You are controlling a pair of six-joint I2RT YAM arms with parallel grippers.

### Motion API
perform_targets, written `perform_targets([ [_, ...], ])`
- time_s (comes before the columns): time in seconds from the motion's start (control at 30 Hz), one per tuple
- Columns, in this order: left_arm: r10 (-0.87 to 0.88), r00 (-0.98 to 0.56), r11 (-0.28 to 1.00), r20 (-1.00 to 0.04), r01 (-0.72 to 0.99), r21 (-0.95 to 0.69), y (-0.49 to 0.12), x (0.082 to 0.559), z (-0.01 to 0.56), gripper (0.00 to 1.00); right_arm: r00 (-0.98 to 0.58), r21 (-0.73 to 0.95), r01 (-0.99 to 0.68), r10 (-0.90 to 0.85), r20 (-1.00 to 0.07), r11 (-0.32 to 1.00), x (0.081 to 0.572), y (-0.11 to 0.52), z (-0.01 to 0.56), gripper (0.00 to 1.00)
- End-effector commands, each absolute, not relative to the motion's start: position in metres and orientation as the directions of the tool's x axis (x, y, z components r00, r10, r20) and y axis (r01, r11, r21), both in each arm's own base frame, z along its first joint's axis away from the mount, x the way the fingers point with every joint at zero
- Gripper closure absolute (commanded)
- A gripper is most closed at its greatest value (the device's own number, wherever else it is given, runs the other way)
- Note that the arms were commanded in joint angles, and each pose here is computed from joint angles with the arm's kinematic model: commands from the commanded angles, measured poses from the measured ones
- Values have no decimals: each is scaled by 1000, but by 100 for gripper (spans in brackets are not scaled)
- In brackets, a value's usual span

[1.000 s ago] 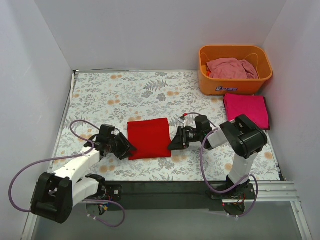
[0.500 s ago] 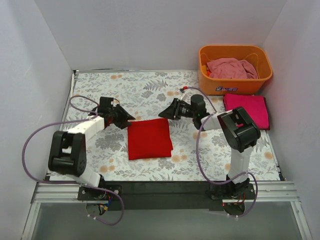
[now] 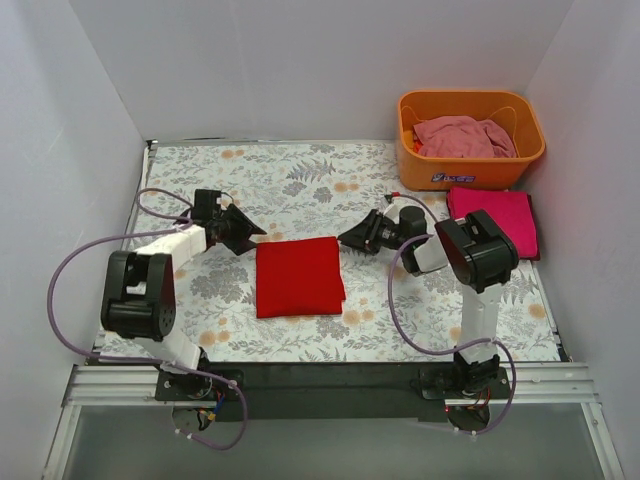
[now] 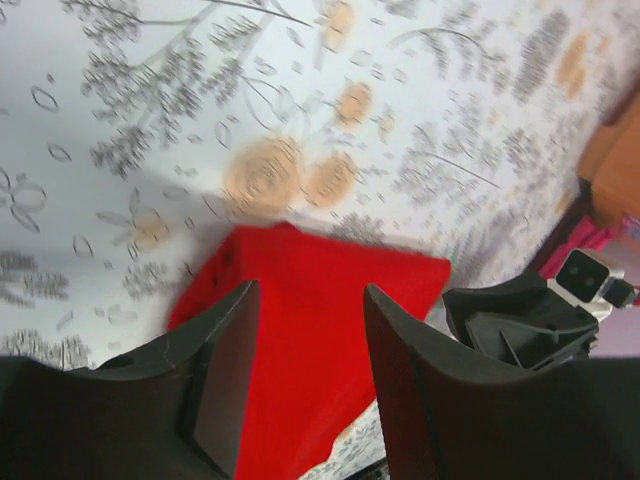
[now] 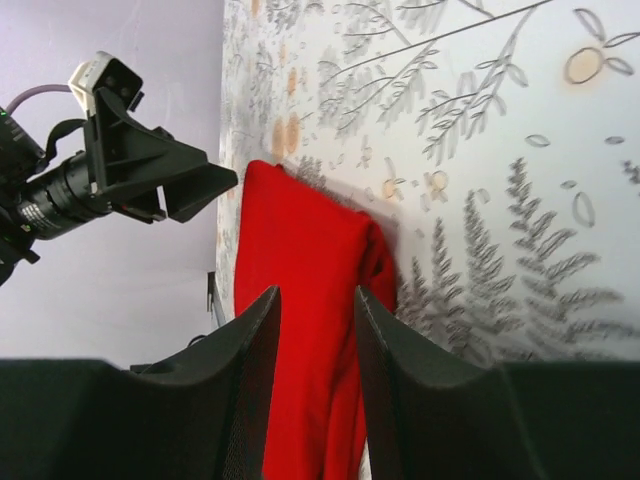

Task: Fold and stack the t-shirts
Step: Fold the tshirt

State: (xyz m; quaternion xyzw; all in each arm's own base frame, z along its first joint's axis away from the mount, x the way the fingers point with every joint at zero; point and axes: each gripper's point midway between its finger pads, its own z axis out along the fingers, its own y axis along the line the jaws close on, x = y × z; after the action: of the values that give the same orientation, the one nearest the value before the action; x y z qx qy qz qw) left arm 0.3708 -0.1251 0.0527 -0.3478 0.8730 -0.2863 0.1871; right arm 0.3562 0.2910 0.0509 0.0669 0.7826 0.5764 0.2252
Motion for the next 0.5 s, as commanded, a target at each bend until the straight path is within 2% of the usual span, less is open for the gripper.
perform_targets([
  [0.0,-689,-688,630,-230,-411,-659,-119,358,97,55,-850,916,-310,356,-388,256,348,292,111,58],
  [0.03,-675,-696,629,-246,-367,-686,-123,350,114,55,-859,917,-313,338,-384,247,338,291,112,58],
  [0.17,-596,-765,646,-244,-276,-712,-150,311,125,55,-881,913,-356,255,-399,200,301,301,126,58],
  [0.3,-452,-875,679,-172,-213,-702,-202,249,104,59,-905,921,-355,187,-382,161,269,309,124,58],
  [0.47,-429,-901,675,-66,-271,-686,-213,209,69,66,-924,934,-289,196,-330,210,263,305,89,58],
])
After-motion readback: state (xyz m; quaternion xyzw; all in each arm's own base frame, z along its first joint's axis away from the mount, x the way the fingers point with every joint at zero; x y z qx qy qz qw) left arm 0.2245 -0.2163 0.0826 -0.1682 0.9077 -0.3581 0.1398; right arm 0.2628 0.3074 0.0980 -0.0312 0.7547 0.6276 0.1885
